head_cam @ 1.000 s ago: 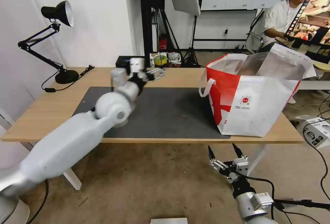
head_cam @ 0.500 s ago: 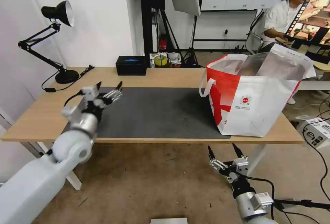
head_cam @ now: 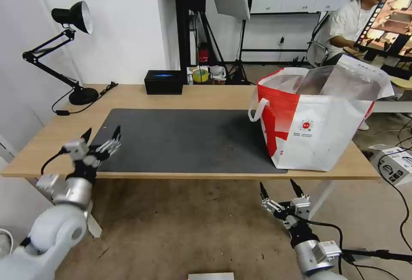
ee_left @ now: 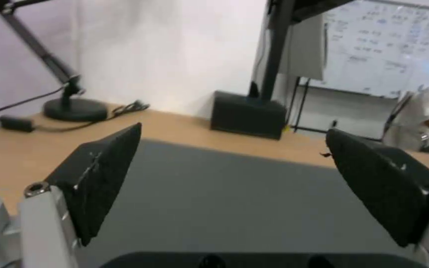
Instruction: Pick up the trash from the table and place it into the takeout bag.
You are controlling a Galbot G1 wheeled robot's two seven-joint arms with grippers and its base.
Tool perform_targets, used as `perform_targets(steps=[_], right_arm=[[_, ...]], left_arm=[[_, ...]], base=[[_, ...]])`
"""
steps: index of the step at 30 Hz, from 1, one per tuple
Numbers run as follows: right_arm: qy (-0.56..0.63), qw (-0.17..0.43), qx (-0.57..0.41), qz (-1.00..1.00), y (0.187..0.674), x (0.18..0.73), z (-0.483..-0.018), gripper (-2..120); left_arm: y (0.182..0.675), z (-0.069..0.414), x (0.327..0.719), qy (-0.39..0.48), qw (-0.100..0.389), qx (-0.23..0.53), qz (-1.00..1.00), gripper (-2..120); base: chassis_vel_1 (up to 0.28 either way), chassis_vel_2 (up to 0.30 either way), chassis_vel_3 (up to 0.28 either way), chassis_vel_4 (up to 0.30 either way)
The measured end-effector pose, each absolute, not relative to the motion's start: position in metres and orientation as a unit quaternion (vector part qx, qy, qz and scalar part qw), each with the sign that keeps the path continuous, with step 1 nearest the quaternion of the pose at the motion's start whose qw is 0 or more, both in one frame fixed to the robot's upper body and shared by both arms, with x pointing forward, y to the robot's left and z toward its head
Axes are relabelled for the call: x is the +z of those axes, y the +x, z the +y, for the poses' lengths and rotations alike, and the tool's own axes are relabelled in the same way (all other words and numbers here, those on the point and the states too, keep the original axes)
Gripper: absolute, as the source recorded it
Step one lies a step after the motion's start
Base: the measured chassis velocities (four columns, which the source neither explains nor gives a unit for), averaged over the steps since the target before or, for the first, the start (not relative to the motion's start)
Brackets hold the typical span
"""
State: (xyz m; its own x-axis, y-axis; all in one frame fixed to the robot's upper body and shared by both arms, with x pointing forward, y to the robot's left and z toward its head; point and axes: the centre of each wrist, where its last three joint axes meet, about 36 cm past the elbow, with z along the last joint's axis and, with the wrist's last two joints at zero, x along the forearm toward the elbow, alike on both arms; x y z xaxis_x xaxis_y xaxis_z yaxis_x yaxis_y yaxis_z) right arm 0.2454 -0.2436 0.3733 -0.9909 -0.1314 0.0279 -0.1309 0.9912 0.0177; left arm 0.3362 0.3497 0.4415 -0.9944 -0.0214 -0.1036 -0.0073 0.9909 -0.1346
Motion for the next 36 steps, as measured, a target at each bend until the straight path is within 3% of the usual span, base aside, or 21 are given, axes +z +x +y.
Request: perform_targets(steps=[12, 36], right_arm=[[0.066, 0.015, -0.008, -0.998, 0.245, 0.373, -0.244, 100], [0.066, 0.015, -0.008, -0.998, 0.245, 0.373, -0.244, 100]], left_arm=[[0.286, 0.353, 0.387, -0.054, 0.030, -0.049, 0.997, 100], [0.254, 0.344, 0.369, -0.036, -0.005, -0.063, 0.997, 100]], base=[[0.000, 0.000, 0.000, 0.000], [0.000, 0.000, 0.000, 0.000]])
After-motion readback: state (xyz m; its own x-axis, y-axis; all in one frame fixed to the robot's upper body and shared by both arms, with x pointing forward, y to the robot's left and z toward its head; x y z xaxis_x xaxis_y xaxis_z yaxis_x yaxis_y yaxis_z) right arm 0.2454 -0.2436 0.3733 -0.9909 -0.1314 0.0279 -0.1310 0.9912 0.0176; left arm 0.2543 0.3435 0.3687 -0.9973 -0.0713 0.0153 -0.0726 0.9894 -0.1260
